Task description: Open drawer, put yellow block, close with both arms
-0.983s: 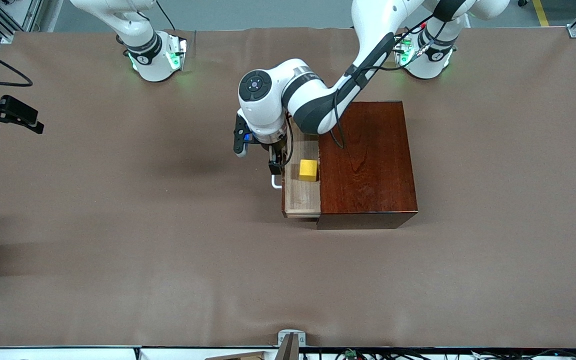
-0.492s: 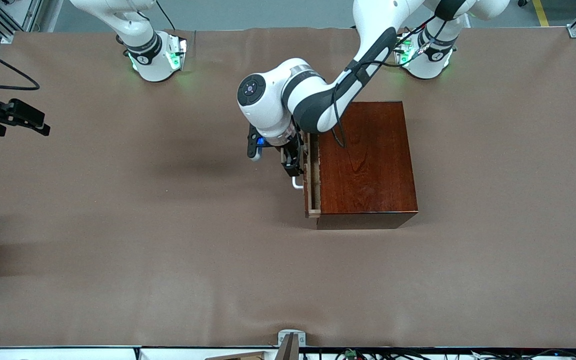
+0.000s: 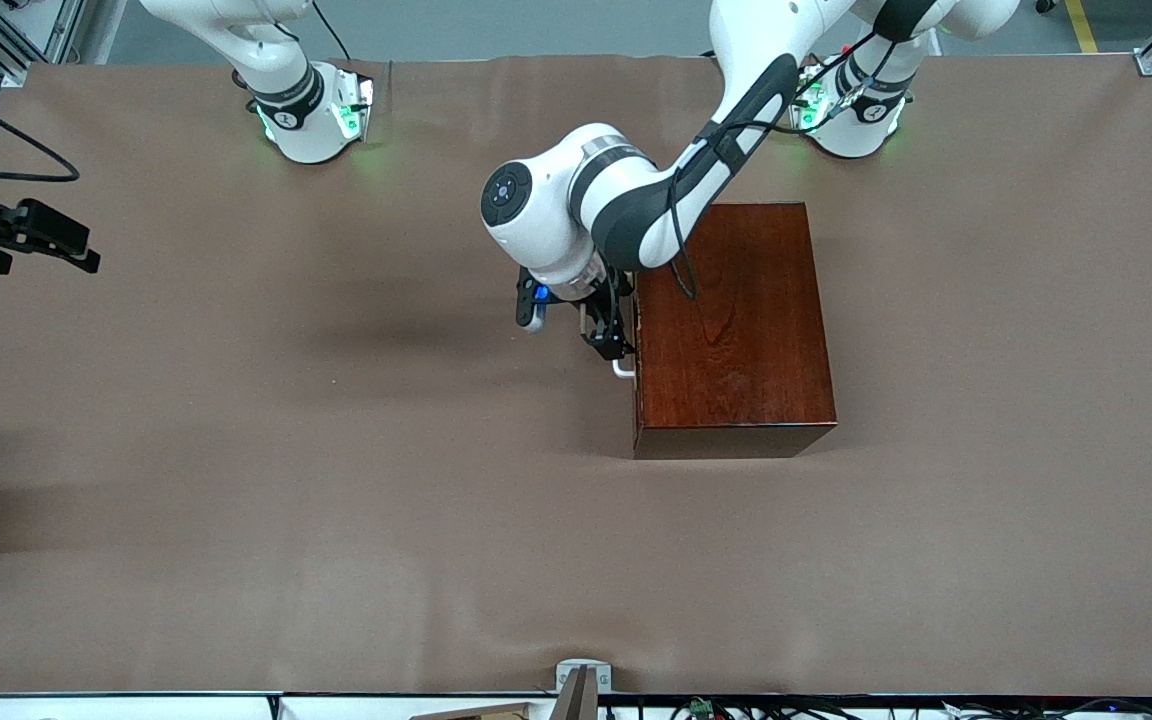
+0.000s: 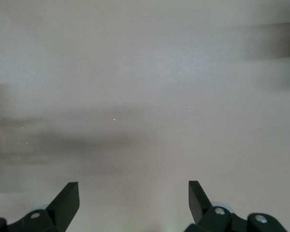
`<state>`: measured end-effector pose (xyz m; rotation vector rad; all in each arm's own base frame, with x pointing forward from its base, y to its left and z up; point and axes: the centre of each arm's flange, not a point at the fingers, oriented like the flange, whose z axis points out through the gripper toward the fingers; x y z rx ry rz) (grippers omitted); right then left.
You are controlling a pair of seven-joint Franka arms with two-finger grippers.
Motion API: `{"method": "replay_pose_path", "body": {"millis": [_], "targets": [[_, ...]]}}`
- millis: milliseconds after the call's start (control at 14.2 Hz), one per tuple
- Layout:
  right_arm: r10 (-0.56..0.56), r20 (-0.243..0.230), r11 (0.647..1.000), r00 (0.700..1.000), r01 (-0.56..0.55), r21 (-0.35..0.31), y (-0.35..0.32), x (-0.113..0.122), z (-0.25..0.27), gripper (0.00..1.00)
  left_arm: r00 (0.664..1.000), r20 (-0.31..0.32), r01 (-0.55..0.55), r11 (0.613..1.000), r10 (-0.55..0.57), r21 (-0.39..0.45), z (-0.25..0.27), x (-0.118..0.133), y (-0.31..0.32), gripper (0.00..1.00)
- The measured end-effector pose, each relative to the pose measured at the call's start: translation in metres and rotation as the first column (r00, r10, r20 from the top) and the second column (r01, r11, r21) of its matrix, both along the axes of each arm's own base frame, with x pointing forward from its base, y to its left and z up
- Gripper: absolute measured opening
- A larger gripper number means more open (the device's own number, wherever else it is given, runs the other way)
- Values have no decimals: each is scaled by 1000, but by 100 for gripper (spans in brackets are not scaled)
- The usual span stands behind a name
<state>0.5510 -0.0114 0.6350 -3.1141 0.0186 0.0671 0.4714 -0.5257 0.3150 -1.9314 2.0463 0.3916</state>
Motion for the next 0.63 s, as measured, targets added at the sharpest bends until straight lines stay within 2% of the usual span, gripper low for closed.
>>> {"method": "replay_pose_path", "body": {"millis": [351, 492, 632], "targets": [[0, 1, 1000, 1000, 0, 0, 0, 0, 0, 100, 1000, 1, 2, 1000, -2, -4, 1, 0, -1, 100], [0, 0, 1000, 1000, 0, 0, 0, 1, -1, 100, 998, 50, -32, 998, 35, -57, 7, 5, -6, 100], [0, 0, 1000, 1000, 0, 0, 0, 1, -1, 100, 987, 109, -106, 986, 121, -131, 23, 11, -12, 100]]}}
